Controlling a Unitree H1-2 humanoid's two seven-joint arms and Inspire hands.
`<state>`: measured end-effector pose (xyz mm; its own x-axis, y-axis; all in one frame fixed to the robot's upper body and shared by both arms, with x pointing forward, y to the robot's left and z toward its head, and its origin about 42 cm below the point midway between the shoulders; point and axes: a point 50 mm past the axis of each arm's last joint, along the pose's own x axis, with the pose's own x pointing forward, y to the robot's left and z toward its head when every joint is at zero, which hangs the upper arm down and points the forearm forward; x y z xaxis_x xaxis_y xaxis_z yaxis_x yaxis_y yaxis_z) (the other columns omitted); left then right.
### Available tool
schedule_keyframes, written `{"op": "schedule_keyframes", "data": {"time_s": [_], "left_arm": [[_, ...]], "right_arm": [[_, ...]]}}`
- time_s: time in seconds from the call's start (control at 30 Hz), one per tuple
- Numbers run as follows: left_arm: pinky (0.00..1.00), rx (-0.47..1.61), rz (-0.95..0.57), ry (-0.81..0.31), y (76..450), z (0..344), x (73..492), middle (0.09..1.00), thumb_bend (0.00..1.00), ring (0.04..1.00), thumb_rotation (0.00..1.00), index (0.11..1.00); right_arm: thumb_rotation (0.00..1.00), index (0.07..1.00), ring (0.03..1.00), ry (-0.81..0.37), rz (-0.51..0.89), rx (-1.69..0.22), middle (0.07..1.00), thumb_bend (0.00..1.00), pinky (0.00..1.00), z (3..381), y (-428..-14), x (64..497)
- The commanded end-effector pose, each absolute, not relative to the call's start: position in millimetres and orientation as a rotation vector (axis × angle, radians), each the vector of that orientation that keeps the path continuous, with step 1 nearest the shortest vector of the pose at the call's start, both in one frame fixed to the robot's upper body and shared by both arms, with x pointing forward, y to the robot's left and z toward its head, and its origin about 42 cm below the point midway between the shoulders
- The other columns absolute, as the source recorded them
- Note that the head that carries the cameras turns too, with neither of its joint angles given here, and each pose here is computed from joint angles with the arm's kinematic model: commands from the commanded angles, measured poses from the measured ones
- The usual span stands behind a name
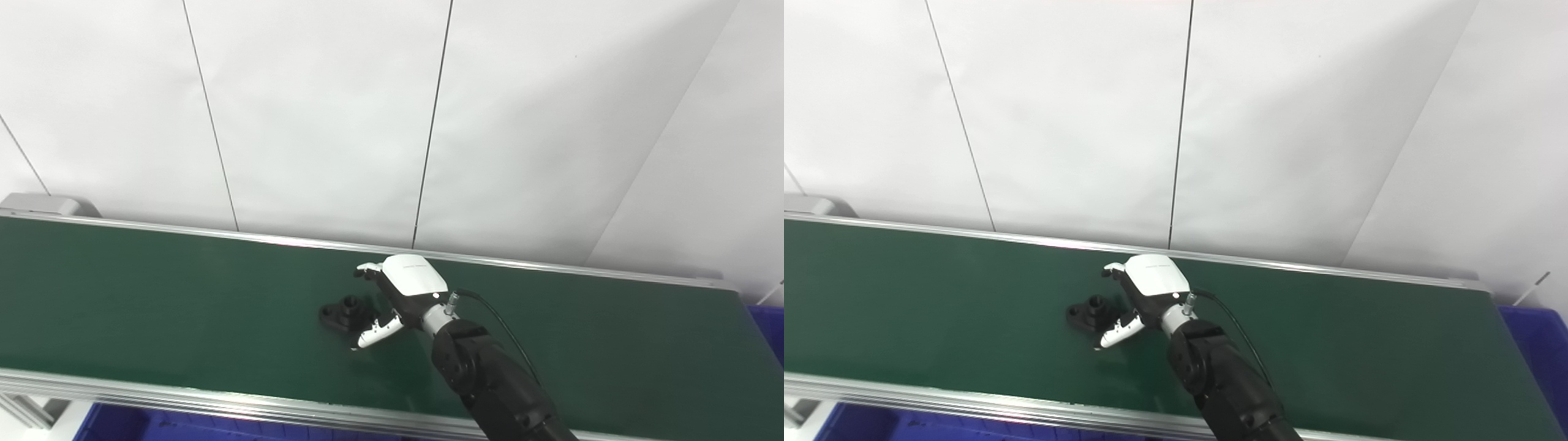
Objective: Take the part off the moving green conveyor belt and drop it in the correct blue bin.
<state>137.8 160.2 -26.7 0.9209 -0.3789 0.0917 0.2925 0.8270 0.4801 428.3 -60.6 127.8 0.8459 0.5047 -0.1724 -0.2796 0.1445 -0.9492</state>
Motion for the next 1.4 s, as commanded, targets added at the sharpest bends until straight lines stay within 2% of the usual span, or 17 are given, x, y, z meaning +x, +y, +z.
{"op": "schedule_keyframes", "data": {"time_s": [0.0, 0.17, 0.67, 0.87, 0.9, 0.97, 1.0, 1.03, 1.1, 1.17, 1.2, 1.27, 1.37], "left_arm": [[0.62, 0.445, -0.35, -0.247, 156.5, -17.8, 147.6, 0.77, 0.83, 0.715, 0.16, 0.766], [0.62, 0.441, -0.349, -0.247, 155.6, -16.7, 147.4, 0.768, 0.84, 0.713, 0.17, 0.767], [0.64, 0.429, -0.344, -0.251, 153.7, -15.2, 145.8, 0.767, 0.85, 0.724, 0.16, 0.761], [0.64, 0.426, -0.334, -0.25, 153.4, -14.9, 146.4, 0.768, 0.85, 0.722, 0.16, 0.763], [0.64, 0.426, -0.333, -0.251, 153.5, -14.7, 146.6, 0.768, 0.85, 0.722, 0.17, 0.763], [0.65, 0.428, -0.333, -0.252, 153.7, -14.8, 146.8, 0.769, 0.85, 0.723, 0.18, 0.764], [0.65, 0.428, -0.333, -0.252, 153.8, -14.9, 146.8, 0.771, 0.85, 0.725, 0.18, 0.765], [0.65, 0.426, -0.334, -0.249, 153.9, -14.7, 147.0, 0.773, 0.85, 0.728, 0.18, 0.767], [0.65, 0.422, -0.335, -0.244, 153.9, -14.2, 147.3, 0.774, 0.85, 0.73, 0.18, 0.767], [0.65, 0.418, -0.332, -0.242, 153.6, -13.8, 147.6, 0.775, 0.85, 0.732, 0.17, 0.768], [0.65, 0.415, -0.331, -0.239, 153.4, -13.6, 147.8, 0.774, 0.85, 0.732, 0.17, 0.767], [0.65, 0.412, -0.329, -0.237, 153.3, -13.3, 148.2, 0.775, 0.86, 0.73, 0.17, 0.769], [0.63, 0.411, -0.33, -0.233, 153.8, -12.7, 148.9, 0.779, 0.85, 0.725, 0.18, 0.775]], "right_arm": [[0.41, 0.821, 0.768, -0.268, 0.535, -1.342, 0.791, 0.88, 0.7, 157.5, -52.6, 444.3], [0.42, 0.818, 0.769, -0.252, 0.56, -1.36, 0.783, 0.85, 0.7, 155.9, -53.4, 446.6], [0.36, 0.777, 0.668, -0.221, 0.616, -1.345, 0.684, 0.82, 0.63, 123.0, -59.8, 432.2], [0.31, 0.754, 0.662, -0.195, 0.628, -1.353, 0.67, 0.82, 0.6, 108.1, -64.3, 425.4], [0.27, 0.748, 0.668, -0.181, 0.627, -1.34, 0.675, 0.8, 0.6, 106.3, -65.3, 424.1], [0.23, 0.74, 0.643, -0.164, 0.631, -1.328, 0.655, 0.78, 0.57, 103.8, -67.1, 421.1], [0.07, 0.728, 0.471, -0.16, 0.634, -1.328, 0.54, 0.64, 0.4, 102.9, -67.9, 419.8], [0.02, 0.702, 0.372, -0.161, 0.637, -1.328, 0.499, 0.59, 0.3, 101.1, -69.3, 418.0], [0.01, 0.687, 0.328, -0.162, 0.643, -1.331, 0.485, 0.57, 0.26, 98.0, -71.8, 415.1], [0.0, 0.533, 0.319, -0.16, 0.655, -1.354, 0.482, 0.54, 0.24, 95.2, -74.4, 412.4], [0.0, 0.513, 0.322, -0.16, 0.662, -1.37, 0.482, 0.53, 0.23, 93.6, -76.4, 410.1], [0.0, 0.543, 0.362, -0.159, 0.669, -1.387, 0.484, 0.51, 0.25, 91.6, -78.9, 407.0], [0.0, 0.548, 0.364, -0.169, 0.693, -1.435, 0.474, 0.51, 0.27, 86.8, -83.6, 402.3]]}}
